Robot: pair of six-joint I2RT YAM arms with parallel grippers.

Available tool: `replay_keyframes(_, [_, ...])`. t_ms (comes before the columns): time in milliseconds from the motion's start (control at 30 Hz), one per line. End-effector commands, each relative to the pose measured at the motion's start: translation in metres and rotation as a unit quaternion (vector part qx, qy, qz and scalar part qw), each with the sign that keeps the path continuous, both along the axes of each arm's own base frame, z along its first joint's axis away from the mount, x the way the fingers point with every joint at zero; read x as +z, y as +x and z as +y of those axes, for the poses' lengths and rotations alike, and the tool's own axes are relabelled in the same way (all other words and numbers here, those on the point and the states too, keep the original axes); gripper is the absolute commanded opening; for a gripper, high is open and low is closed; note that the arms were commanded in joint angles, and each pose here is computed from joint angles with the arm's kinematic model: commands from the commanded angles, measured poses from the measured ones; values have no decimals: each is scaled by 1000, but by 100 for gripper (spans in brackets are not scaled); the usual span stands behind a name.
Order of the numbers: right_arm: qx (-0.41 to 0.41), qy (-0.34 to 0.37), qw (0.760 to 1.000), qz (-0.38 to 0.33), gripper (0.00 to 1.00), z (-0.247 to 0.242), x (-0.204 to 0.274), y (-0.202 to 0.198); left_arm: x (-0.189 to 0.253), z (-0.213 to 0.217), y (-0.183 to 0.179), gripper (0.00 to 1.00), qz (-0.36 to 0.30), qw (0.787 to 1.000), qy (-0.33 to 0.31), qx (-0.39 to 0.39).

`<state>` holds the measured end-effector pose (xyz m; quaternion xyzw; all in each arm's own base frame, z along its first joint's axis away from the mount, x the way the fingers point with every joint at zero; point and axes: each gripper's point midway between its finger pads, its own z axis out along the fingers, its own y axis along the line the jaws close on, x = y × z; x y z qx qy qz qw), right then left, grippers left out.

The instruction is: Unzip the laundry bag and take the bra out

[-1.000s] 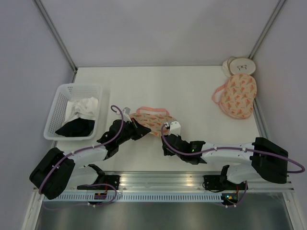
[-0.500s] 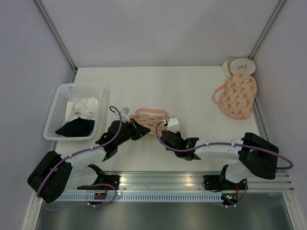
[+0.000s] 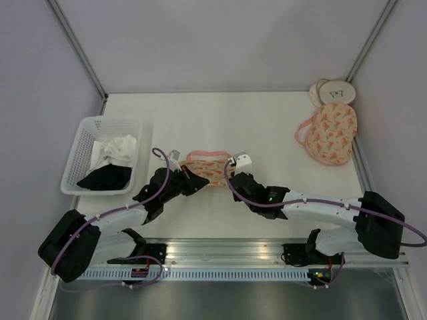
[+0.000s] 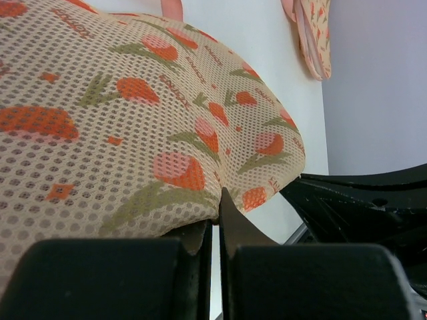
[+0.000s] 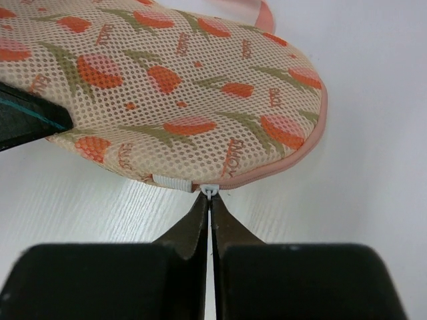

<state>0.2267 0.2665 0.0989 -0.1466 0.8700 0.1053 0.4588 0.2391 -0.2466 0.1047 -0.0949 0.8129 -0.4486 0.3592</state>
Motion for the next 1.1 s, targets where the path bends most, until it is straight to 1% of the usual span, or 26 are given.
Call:
replay_keyframes(0, [2, 19, 1000, -4, 0, 7, 12, 7, 11, -3, -2, 2, -12, 1000, -19, -8])
replay_keyframes(167, [-10, 5, 1000, 6, 0, -3, 5, 5, 11, -1, -2, 2, -14, 1000, -12, -7])
replay_keyframes(200, [-24, 0, 1000, 6, 1, -9, 3, 5, 9, 1, -2, 2, -12, 1000, -7, -4])
replay_keyframes(300, [-54, -43, 997, 29, 1, -35, -5, -3, 8, 6, -1, 2, -18, 1000, 10, 1])
replay_keyframes(433, [-106, -85, 990, 41, 0, -66, -7, -10, 3, 19, 5, 2, -21, 999, 37, 16])
replay_keyframes(467, [-123, -96, 987, 33, 0, -75, -5, -8, 4, 22, 6, 2, -22, 999, 39, 20])
replay_keyframes(533, [-138, -107, 984, 38, 0, -86, -7, -12, 5, 27, 11, 2, -26, 998, 42, 24])
replay_keyframes(600, [-114, -100, 987, 57, 0, -80, -11, -19, 8, 26, 13, 2, -30, 999, 40, 16])
replay_keyframes(633, [-96, -85, 990, 59, 0, -74, -11, -21, 9, 23, 20, 2, -37, 998, 45, 9])
replay_keyframes(667, [-49, -63, 993, 90, 0, -59, -17, -33, 11, 18, 20, 2, -37, 998, 42, -6])
replay_keyframes(700, [-25, -43, 994, 96, 0, -49, -17, -37, 10, 12, 23, 2, -36, 998, 43, -17])
replay_keyframes(733, [-7, -13, 995, 94, 0, -39, -15, -39, 21, 4, 30, 2, -50, 998, 34, -30])
replay_keyframes(767, [13, -3, 995, 101, 0, -33, -15, -44, 15, -7, 33, 2, -48, 997, 26, -52])
replay_keyframes(833, [29, 11, 994, 107, 1, -27, -15, -49, 25, -21, 47, 2, -56, 996, 8, -62])
replay_keyframes(867, [32, 14, 994, 108, 1, -25, -15, -50, 14, -27, 52, 2, -44, 997, 7, -68])
replay_keyframes(900, [32, 16, 993, 111, 0, -25, -15, -50, 20, -32, 60, 20, -45, 997, 1, -67])
replay_keyframes(967, [36, 17, 992, 116, 0, -22, -18, -52, 13, -34, 65, 43, -22, 998, 0, -56])
replay_keyframes(1000, [39, 18, 992, 118, 0, -21, -21, -52, 10, -32, 63, 60, -9, 999, -2, -44])
replay_keyframes(1067, [40, 19, 992, 119, 1, -18, -23, -52, 2, -23, 59, 69, 7, 1000, 15, -19])
